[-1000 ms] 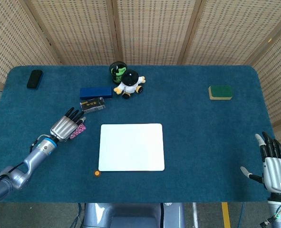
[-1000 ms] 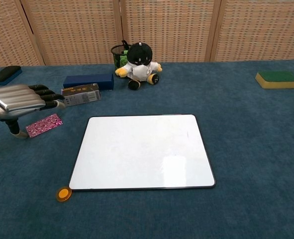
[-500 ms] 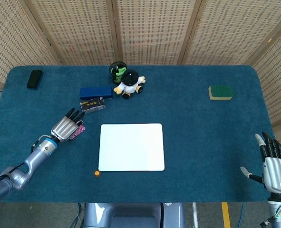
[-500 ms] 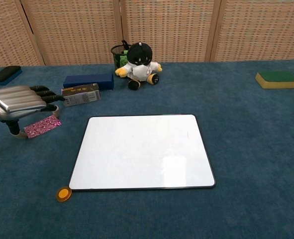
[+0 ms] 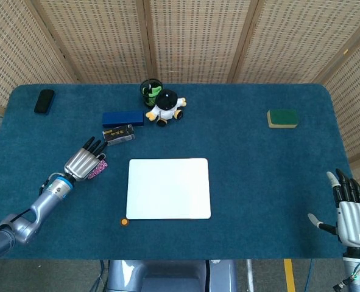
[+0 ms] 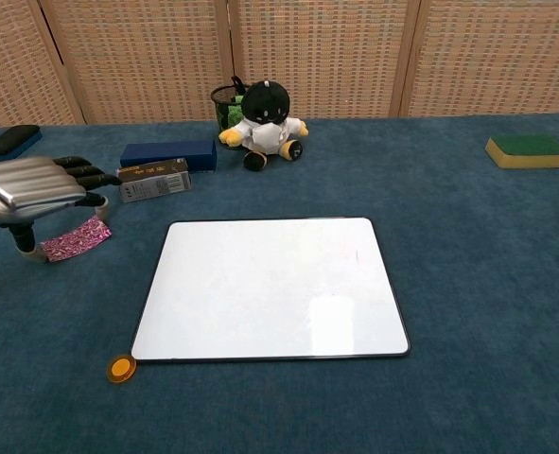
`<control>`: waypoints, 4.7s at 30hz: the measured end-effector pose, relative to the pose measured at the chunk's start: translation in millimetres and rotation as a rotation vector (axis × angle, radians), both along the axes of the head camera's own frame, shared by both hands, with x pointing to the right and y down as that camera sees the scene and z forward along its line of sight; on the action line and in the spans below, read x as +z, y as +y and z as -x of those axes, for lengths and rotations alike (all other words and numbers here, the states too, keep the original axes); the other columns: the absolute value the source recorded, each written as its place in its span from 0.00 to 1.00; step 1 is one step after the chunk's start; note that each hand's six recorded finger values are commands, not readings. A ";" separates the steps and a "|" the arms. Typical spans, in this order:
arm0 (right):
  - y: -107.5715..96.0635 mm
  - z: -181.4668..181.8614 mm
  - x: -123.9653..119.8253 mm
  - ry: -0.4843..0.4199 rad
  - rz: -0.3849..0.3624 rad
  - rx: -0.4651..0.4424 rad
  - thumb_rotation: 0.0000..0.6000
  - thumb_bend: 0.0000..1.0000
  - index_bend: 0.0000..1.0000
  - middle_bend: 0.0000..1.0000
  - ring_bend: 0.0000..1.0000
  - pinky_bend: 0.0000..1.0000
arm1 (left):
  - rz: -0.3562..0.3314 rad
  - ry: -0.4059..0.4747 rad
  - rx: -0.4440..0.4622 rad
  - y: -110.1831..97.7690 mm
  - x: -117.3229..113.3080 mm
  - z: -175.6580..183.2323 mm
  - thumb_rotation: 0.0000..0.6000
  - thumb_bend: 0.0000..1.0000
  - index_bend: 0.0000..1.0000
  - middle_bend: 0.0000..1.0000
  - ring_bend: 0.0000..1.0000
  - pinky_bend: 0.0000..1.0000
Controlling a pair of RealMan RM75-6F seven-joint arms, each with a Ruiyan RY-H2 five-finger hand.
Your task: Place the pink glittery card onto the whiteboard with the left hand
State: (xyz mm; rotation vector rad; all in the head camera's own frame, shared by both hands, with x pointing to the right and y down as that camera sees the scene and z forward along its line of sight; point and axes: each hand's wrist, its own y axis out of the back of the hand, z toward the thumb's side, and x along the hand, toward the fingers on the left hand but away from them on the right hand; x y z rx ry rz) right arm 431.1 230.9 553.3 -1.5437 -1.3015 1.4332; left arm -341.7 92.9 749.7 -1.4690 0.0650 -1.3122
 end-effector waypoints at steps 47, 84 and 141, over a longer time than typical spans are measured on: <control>-0.3 -1.3 1.5 -0.011 0.017 0.005 1.00 0.00 0.00 0.00 0.00 0.00 | 0.028 0.281 0.124 41.0 -54.7 -178.1 1.00 0.00 0.31 0.00 0.00 0.00; -0.2 -0.5 0.9 0.005 0.014 0.005 1.00 0.00 0.00 0.00 0.00 0.00 | 0.258 0.390 0.161 116.6 -71.1 -87.4 1.00 0.14 0.35 0.00 0.00 0.00; 0.4 -1.0 1.3 -0.010 0.022 0.007 1.00 0.00 0.00 0.00 0.00 0.00 | 0.302 0.447 0.129 145.8 -43.1 -81.5 1.00 0.24 0.44 0.00 0.00 0.00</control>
